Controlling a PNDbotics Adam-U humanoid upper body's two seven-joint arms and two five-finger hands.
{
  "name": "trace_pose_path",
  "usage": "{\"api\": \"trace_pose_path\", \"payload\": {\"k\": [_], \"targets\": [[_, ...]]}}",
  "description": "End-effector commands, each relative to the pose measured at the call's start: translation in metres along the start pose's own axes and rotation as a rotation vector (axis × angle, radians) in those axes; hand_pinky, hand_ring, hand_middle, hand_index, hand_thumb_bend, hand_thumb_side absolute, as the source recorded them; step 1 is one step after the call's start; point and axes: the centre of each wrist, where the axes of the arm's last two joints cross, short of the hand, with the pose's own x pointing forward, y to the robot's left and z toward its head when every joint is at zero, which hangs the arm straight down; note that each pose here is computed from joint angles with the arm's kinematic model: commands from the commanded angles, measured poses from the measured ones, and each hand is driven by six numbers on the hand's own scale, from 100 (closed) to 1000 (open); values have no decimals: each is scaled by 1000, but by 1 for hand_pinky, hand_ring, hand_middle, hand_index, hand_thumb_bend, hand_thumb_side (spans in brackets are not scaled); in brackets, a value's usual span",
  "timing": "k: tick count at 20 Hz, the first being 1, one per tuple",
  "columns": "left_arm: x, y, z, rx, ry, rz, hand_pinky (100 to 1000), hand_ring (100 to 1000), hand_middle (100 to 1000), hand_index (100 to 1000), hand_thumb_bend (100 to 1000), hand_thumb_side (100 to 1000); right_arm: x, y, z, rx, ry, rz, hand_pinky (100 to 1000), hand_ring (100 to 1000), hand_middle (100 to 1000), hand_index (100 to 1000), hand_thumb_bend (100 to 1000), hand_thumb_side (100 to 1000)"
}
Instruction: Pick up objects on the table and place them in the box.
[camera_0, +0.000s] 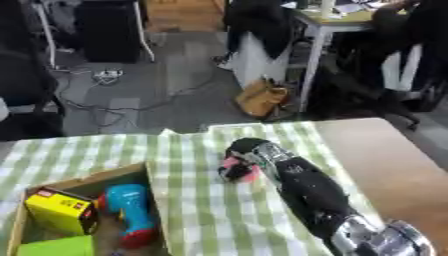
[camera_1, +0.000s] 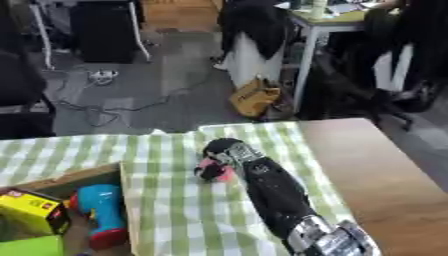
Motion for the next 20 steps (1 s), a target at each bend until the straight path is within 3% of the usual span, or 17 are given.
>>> {"api": "trace_pose_path", "payload": {"k": [1, 10, 14, 15, 16, 18, 19, 20], "targets": [[4, 0, -10, 2, -41, 1, 898, 913, 929, 930, 127, 1000, -16, -15, 8, -46, 30, 9, 529, 580, 650, 775, 215, 740], [4, 1, -10, 5, -41, -7, 898, 913, 928, 929, 121, 1000, -19, -17, 9, -61, 37, 31, 445, 501, 609, 752, 175, 722], [4, 2, -9, 5, -39, -11, 898, 913, 927, 929, 120, 1000, -21, -17, 10, -57, 35, 37, 337, 426, 567, 741, 152, 716], [4, 2, -9, 5, -40, -11, 897, 913, 927, 929, 121, 1000, -22, -17, 10, -55, 33, 37, 276, 365, 525, 727, 138, 708], [4, 2, -10, 5, -40, -11, 897, 913, 927, 929, 121, 1000, -22, -16, 10, -52, 31, 36, 276, 365, 525, 727, 138, 708], [4, 3, -10, 6, -40, -14, 897, 912, 927, 928, 120, 1000, -23, -15, 11, -46, 28, 34, 198, 302, 480, 706, 128, 696], [4, 3, -10, 6, -39, -15, 896, 912, 927, 928, 120, 1000, -24, -15, 11, -45, 26, 34, 118, 247, 435, 690, 122, 696], [4, 3, -10, 7, -40, -15, 896, 912, 927, 928, 120, 1000, -24, -15, 11, -45, 24, 33, 118, 247, 435, 690, 122, 696]]}}
